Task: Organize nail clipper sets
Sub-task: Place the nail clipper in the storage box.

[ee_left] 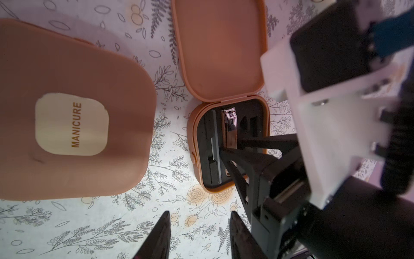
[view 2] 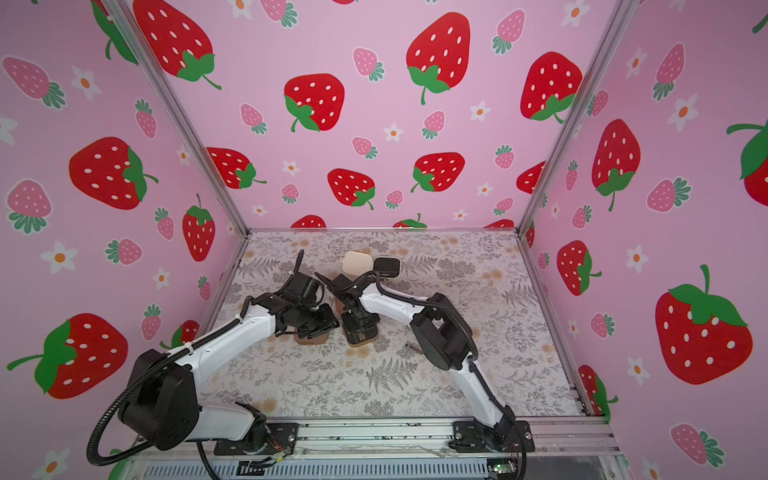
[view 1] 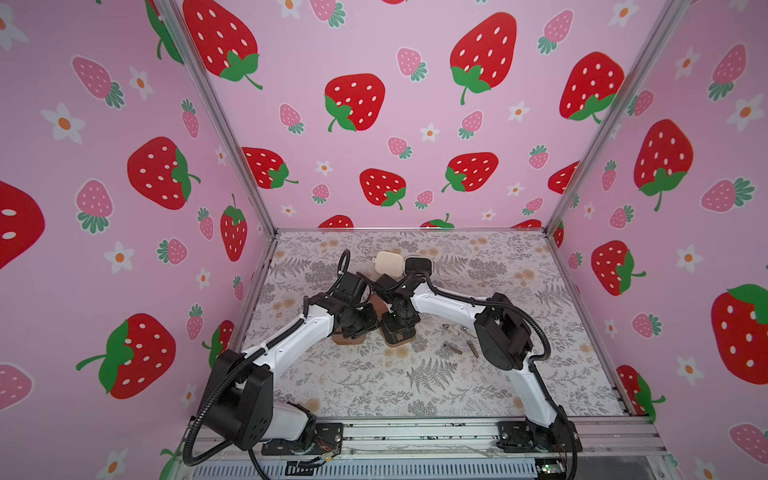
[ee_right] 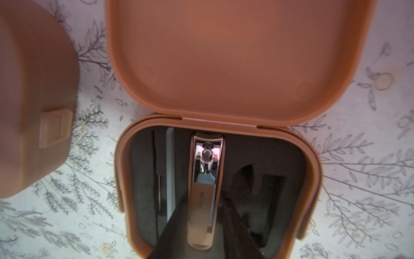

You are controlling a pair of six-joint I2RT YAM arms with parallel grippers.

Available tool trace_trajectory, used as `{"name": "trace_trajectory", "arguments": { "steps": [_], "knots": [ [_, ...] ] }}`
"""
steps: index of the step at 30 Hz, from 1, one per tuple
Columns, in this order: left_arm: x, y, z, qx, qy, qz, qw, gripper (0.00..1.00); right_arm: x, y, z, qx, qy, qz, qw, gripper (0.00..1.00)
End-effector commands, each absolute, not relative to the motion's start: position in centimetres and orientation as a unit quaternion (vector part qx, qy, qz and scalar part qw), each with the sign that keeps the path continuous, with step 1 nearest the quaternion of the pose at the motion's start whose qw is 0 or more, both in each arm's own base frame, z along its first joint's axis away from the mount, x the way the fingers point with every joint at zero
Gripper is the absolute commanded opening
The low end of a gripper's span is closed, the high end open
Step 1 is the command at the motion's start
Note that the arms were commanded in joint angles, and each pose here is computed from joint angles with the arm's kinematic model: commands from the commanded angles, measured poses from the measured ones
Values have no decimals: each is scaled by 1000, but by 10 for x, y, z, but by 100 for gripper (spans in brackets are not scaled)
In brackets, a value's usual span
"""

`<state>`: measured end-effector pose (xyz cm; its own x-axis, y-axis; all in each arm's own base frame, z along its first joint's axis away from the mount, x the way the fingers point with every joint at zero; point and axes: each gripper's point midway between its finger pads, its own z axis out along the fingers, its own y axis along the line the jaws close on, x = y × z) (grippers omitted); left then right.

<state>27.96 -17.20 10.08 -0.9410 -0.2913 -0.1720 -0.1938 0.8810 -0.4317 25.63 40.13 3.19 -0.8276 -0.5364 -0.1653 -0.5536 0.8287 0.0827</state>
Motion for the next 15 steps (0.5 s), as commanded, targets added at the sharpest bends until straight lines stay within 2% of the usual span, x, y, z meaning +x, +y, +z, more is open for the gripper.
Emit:
{"name": "trace_trajectory", "arguments": {
  "steps": [1,5,7,10,15],
  "knots": [
    [288,-171,110,-123,965,-195,124,44,251,394,52,-301,948,71,69,31],
    [294,-176,113,-120,964,-200,128,39,248,396,98,-309,939,110,106,32],
    [299,-182,113,-114,963,-210,126,27,246,391,117,-311,934,122,125,33],
    [308,-196,112,-104,960,-235,116,0,243,377,135,-307,930,132,150,35],
    [320,-212,99,-98,961,-241,93,0,241,344,146,-283,936,143,152,35]
  ]
}}
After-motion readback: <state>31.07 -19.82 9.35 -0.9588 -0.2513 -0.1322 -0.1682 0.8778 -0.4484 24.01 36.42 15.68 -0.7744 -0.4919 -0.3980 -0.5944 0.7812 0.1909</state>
